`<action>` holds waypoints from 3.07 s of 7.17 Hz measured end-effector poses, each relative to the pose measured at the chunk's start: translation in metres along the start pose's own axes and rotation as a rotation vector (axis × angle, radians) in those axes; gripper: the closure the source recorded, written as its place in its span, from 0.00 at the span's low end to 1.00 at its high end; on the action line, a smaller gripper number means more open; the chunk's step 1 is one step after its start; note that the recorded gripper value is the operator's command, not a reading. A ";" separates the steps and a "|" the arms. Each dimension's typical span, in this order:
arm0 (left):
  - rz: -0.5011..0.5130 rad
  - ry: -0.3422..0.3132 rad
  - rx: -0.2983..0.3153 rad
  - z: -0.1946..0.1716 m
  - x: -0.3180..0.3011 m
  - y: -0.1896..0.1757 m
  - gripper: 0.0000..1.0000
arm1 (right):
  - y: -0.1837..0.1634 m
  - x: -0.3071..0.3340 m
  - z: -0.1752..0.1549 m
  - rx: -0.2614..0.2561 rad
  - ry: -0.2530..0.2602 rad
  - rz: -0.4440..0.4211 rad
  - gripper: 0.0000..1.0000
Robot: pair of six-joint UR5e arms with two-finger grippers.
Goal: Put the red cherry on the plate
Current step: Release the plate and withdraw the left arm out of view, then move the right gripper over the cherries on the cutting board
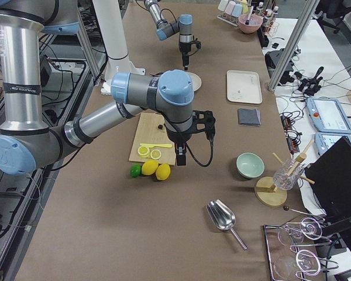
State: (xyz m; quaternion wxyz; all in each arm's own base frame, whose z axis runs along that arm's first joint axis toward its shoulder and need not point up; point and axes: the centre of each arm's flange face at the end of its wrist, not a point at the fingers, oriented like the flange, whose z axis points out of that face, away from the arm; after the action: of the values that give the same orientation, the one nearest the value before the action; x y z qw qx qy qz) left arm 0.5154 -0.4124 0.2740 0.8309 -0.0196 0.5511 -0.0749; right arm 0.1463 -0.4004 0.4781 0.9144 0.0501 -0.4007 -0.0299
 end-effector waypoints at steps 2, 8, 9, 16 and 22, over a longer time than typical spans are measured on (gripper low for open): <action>-0.004 0.003 -0.029 -0.052 -0.045 -0.038 0.02 | 0.000 0.000 0.000 0.001 -0.004 0.006 0.00; 0.072 -0.002 -0.041 -0.247 -0.310 -0.135 0.06 | 0.009 -0.010 0.001 0.008 -0.054 0.022 0.00; 0.049 -0.007 -0.013 -0.264 -0.333 -0.143 0.09 | 0.012 -0.014 -0.001 0.012 -0.051 0.016 0.00; 0.070 -0.074 0.118 -0.326 -0.442 -0.202 0.02 | -0.039 -0.066 -0.001 -0.028 -0.046 -0.051 0.00; 0.126 0.017 0.045 -0.362 -0.328 -0.156 0.02 | -0.073 -0.142 -0.007 -0.066 0.014 -0.021 0.00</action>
State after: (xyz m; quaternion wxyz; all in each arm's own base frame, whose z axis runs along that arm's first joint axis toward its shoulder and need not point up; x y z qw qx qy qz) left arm 0.0422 -0.5005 0.4492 0.8293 0.0347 0.5566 -0.0349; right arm 0.0540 -0.4590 0.3610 0.9180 0.0242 -0.3924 -0.0525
